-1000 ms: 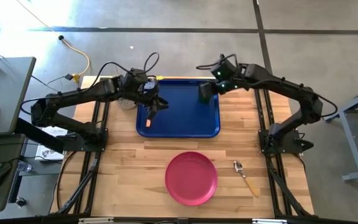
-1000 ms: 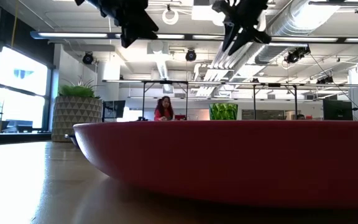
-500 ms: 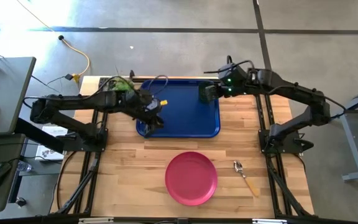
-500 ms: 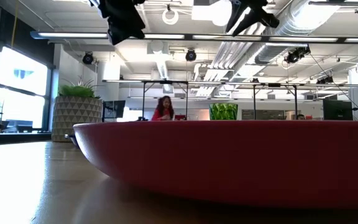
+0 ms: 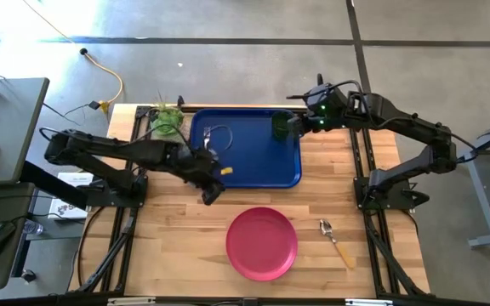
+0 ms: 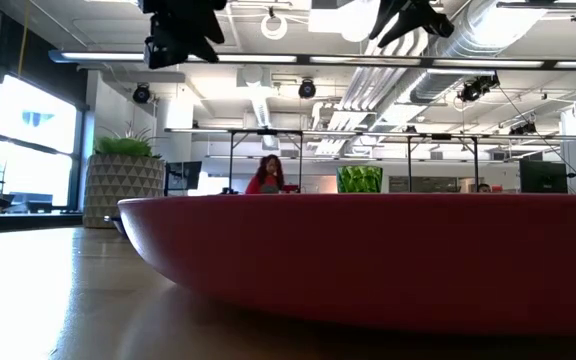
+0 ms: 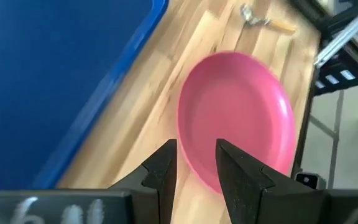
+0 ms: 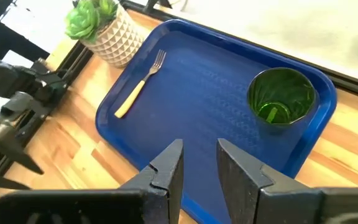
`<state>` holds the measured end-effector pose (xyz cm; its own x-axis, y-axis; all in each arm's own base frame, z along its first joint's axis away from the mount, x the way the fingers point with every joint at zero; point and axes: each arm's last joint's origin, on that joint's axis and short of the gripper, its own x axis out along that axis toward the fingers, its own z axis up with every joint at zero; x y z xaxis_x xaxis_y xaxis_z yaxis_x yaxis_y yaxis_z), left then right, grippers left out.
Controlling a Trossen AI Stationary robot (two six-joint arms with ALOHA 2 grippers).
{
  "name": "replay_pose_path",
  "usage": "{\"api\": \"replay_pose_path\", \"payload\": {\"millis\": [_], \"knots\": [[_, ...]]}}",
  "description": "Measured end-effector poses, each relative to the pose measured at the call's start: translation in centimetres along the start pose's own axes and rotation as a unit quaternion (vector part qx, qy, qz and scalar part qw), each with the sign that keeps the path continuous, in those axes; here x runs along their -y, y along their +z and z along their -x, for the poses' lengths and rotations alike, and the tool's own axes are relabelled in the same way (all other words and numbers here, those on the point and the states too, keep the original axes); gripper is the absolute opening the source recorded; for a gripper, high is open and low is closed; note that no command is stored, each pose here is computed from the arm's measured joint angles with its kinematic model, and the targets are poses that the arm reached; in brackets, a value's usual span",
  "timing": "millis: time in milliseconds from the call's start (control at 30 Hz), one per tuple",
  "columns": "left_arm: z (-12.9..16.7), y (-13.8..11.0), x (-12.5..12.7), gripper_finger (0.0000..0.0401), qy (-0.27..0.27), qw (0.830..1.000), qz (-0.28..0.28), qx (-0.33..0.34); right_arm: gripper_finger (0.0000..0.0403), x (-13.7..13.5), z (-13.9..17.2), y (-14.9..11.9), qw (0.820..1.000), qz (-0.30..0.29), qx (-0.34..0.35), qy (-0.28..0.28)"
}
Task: Pick and place plate/cup/fork/spoon on tray
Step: Put the pink plate on the blue tray
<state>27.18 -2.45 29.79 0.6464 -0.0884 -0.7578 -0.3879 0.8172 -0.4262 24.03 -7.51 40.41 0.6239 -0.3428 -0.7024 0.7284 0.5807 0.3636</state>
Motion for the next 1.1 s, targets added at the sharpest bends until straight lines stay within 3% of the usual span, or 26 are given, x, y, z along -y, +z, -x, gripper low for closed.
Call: {"api": "replay_pose_path", "payload": {"millis": [267,667,1100], "knots": [[-4.3,-1.3,1.0,0.0100,0.027,0.996,0.058,-0.055,0.0087,-0.1,0.0,-0.1,1.000,0.012,-0.009,0.011],[-11.4,-3.4,1.6,0.0099,0.064,0.991,0.063,-0.101,0.0087,-0.1,0.0,-0.1,0.999,0.022,-0.018,0.022],[-15.1,-4.9,1.8,0.0099,0.074,0.988,0.075,-0.114,0.0087,-0.1,0.0,-0.1,0.999,0.027,-0.017,0.018]]}}
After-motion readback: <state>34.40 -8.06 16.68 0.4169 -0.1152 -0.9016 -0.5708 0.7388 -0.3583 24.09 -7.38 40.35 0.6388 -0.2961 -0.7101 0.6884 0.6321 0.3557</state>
